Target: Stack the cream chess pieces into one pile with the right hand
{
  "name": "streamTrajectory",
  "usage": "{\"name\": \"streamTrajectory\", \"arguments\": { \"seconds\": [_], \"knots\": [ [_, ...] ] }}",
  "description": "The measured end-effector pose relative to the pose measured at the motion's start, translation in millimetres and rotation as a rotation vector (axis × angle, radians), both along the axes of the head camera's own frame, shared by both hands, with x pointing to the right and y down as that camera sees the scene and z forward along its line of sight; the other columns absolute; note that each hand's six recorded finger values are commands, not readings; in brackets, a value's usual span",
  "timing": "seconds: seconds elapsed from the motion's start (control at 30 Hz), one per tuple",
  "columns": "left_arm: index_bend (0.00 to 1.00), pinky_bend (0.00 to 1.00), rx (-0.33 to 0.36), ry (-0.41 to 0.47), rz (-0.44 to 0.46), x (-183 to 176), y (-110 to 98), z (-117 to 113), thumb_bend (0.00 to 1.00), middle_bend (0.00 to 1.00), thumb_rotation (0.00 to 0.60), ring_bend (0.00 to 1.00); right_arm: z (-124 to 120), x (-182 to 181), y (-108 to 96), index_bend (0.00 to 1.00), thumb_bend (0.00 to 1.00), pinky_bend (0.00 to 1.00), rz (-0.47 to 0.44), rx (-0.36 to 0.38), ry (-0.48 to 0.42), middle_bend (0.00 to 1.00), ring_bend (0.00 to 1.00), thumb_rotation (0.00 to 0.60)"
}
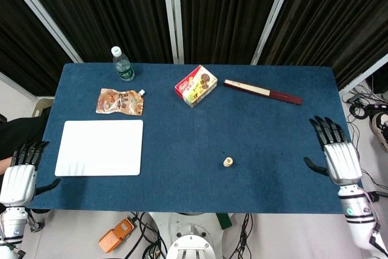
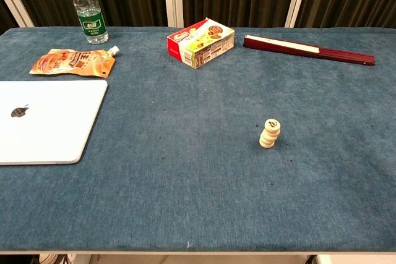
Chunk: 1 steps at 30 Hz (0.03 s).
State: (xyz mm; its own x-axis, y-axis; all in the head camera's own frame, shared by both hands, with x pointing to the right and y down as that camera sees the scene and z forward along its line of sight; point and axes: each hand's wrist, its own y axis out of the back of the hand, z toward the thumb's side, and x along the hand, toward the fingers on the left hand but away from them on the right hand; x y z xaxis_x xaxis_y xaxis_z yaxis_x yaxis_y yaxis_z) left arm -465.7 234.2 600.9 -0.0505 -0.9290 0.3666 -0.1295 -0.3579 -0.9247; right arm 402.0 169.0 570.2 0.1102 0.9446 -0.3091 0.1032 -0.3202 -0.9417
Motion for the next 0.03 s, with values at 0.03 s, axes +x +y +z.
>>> {"name": "streamTrajectory", "arguments": {
  "seconds": [0.03],
  "knots": [
    [0.12,0.01,0.000,0.000,-0.001,0.1,-0.1,0.1,0.00,0.12,0.600,0.10,-2.6,7.3,6.5,0.03,0.31,0.14,0.016,0.002,0.003,0.10,0.03,0.600]
  ]
}}
